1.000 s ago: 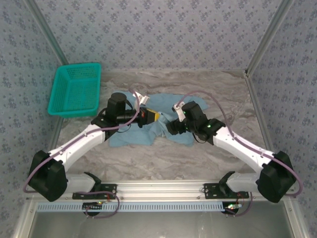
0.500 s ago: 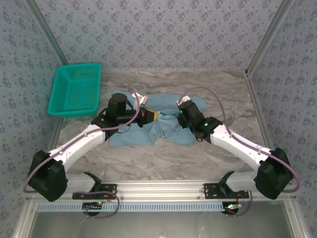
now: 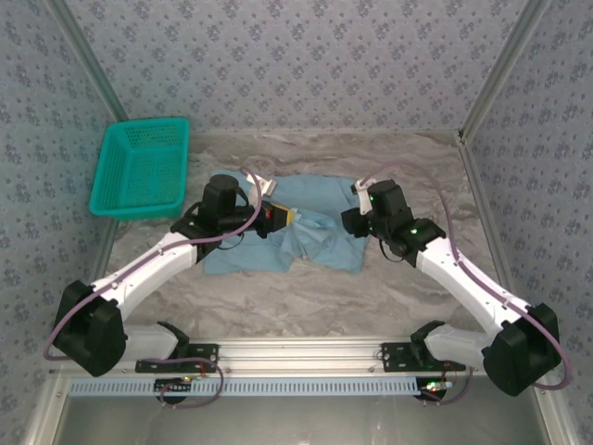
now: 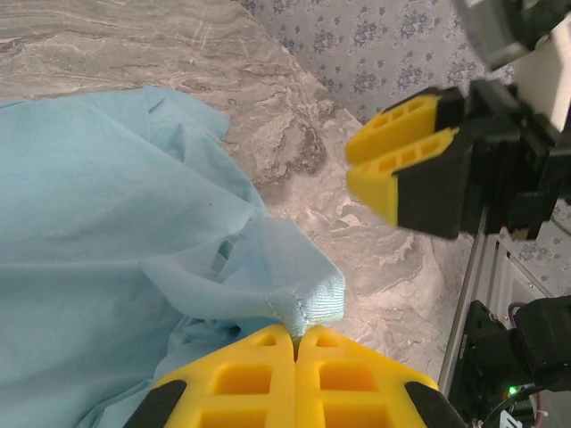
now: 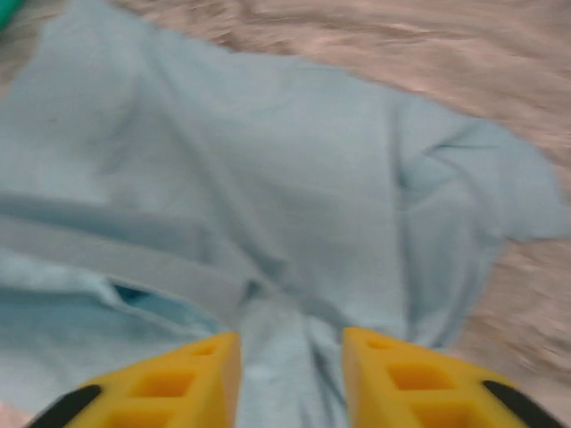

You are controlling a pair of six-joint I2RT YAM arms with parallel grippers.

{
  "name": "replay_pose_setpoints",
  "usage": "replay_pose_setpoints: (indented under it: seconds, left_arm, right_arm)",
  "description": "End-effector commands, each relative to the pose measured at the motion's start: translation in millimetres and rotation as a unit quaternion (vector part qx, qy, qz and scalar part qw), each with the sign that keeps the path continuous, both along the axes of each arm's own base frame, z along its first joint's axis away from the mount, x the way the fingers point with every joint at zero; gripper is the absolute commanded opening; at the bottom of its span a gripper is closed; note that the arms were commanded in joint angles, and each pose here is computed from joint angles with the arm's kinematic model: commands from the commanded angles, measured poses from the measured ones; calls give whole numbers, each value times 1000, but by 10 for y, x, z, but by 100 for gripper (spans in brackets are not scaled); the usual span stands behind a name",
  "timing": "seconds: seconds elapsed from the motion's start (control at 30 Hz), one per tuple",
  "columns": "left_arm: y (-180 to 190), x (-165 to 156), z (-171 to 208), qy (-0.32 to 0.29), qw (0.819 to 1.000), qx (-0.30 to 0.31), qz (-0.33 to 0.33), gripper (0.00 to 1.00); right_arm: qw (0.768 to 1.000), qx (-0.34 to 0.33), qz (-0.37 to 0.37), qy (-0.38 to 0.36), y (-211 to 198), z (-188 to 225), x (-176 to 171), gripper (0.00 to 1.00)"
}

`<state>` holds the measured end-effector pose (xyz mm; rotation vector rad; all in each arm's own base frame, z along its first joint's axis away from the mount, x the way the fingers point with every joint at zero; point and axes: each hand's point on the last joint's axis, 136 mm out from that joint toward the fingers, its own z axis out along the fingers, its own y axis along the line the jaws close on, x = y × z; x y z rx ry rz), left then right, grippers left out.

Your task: Fold the inside-out t-shirt

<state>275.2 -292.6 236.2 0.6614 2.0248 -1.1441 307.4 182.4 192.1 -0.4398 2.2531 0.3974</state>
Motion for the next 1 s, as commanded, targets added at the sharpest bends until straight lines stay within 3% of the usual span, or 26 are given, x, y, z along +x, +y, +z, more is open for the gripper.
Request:
replay_pose_setpoints:
  seconds: [0.0, 0.2, 0.63, 0.77, 0.93, 0.97]
  left_arm:
    - [-71, -2, 182, -26, 999, -13, -19, 0]
    - [-74, -19, 198, -28, 999, -13, -22, 0]
    - [-61, -40, 210, -31, 999, -12, -23, 0]
    - [-51, -35, 205, -32, 999, -11, -20, 0]
    - [9, 21, 181, -38, 999, 2, 4, 0]
    - [39, 46, 162, -40, 999, 9, 15, 0]
  right_arm:
    - [995, 73, 65, 36, 328, -105, -101, 47]
    - [993, 85, 45, 67, 278, -326, 7, 50]
    - [991, 89, 41, 87, 309, -549, 131, 36]
    - [991, 90, 41, 91, 315, -580, 137, 25]
    - [994, 66, 34, 81, 169, -444, 102, 0]
    - [995, 53, 29, 74, 101, -366, 89, 0]
